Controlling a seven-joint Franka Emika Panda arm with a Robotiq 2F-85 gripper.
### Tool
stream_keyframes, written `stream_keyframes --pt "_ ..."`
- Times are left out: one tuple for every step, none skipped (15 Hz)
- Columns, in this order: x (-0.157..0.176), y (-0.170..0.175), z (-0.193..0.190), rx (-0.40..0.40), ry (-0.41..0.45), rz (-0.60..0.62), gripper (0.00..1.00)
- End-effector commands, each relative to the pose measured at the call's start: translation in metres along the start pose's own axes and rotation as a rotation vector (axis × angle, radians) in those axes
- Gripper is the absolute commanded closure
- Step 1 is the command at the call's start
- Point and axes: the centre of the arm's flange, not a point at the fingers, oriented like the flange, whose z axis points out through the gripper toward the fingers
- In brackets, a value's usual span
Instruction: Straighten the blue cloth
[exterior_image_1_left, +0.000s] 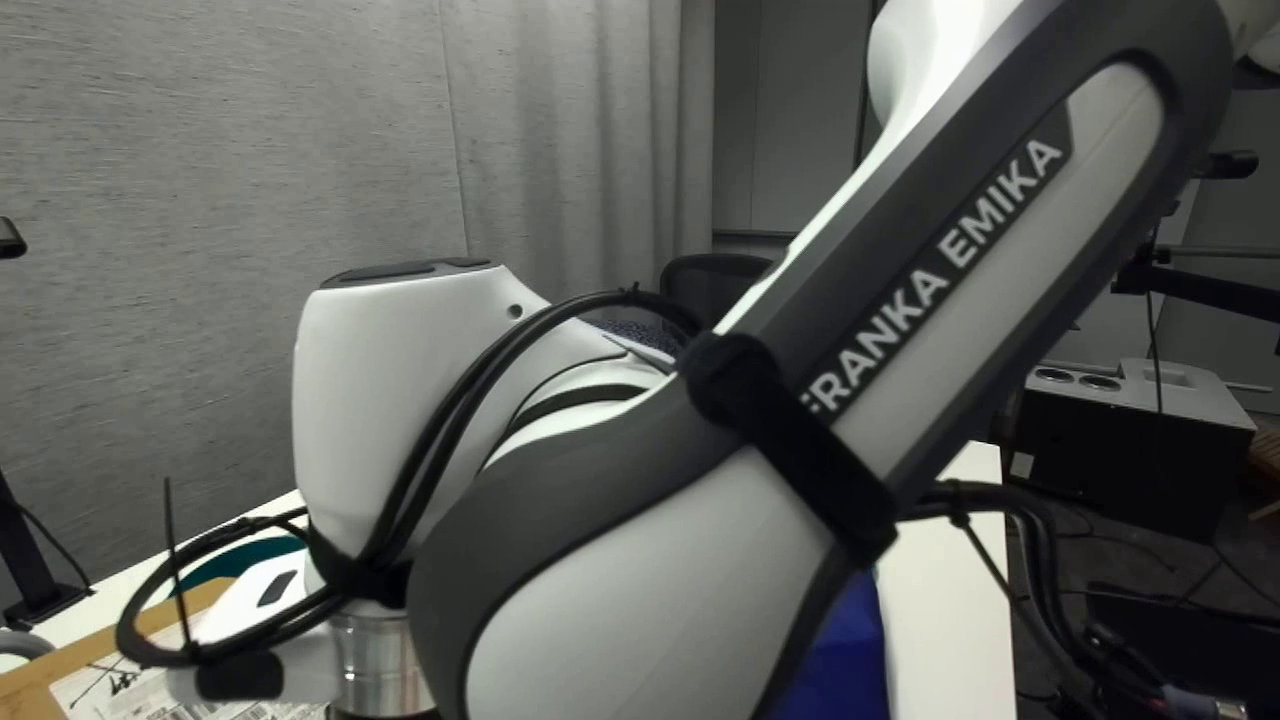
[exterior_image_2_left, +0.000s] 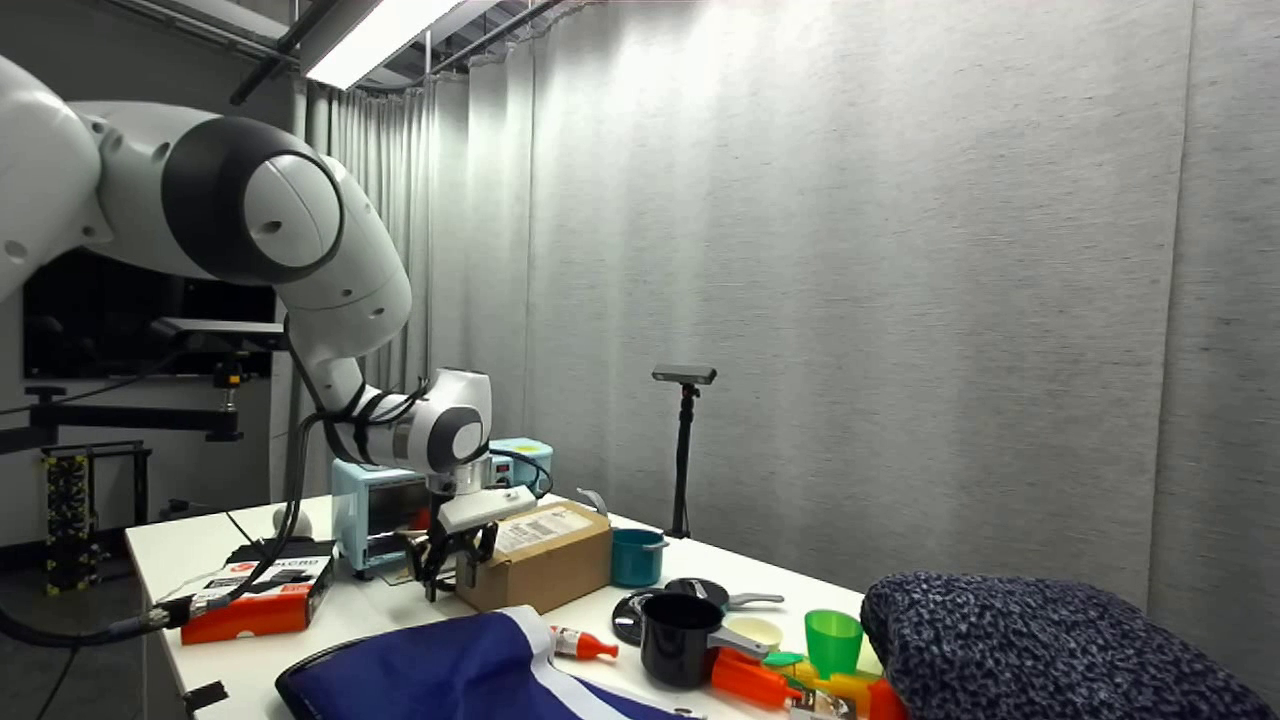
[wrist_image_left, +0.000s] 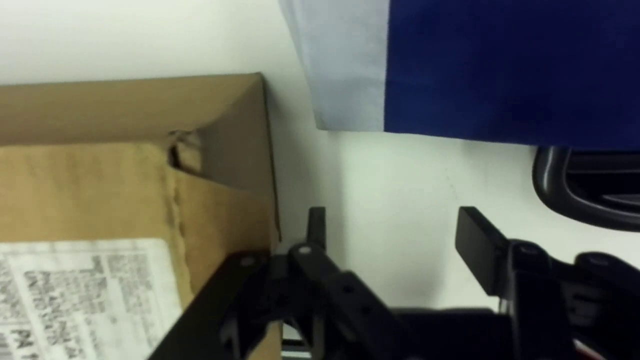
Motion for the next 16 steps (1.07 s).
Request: stream_keyframes --pt "-0.003 -0.013 0.001 0.017 -0.012 0.199 0.01" --pt "-0.004 -0.017 0.001 0.016 -0.019 0.252 0.0" --pt "-0.006 -0.02 0.001 0.012 -0.028 0.305 0.0" --pt "-0.01 -0.023 0.002 0.009 -0.038 0.359 0.0" --pt "-0.014 -0.026 0.003 0.01 -0.039 0.415 0.0" --pt "-0.017 -0.027 0.002 0.005 -0.038 0.473 0.0" --pt "-0.019 -0.03 0.0 0.001 -0.032 0.531 0.0" --pt "-0.022 -0.032 -0.002 -0.004 -0.032 0.587 0.0" --pt "-0.026 -0.033 -0.004 -0.014 -0.038 0.643 0.0" --pt "-0.029 -0.035 -0.005 -0.021 -0.042 0.7 0.0" --pt "-0.033 -0.037 -0.007 -0.038 -0.053 0.753 0.0" --pt "-0.036 -0.038 -0.008 -0.058 -0.06 0.805 0.0" --pt "-0.04 -0.04 -0.01 -0.08 -0.059 0.857 0.0" --pt "-0.043 -0.04 -0.013 -0.097 -0.06 0.912 0.0" --pt "-0.047 -0.041 -0.014 -0.117 -0.068 0.964 0.0" --pt "-0.052 -0.041 -0.015 -0.143 -0.077 1.012 0.0"
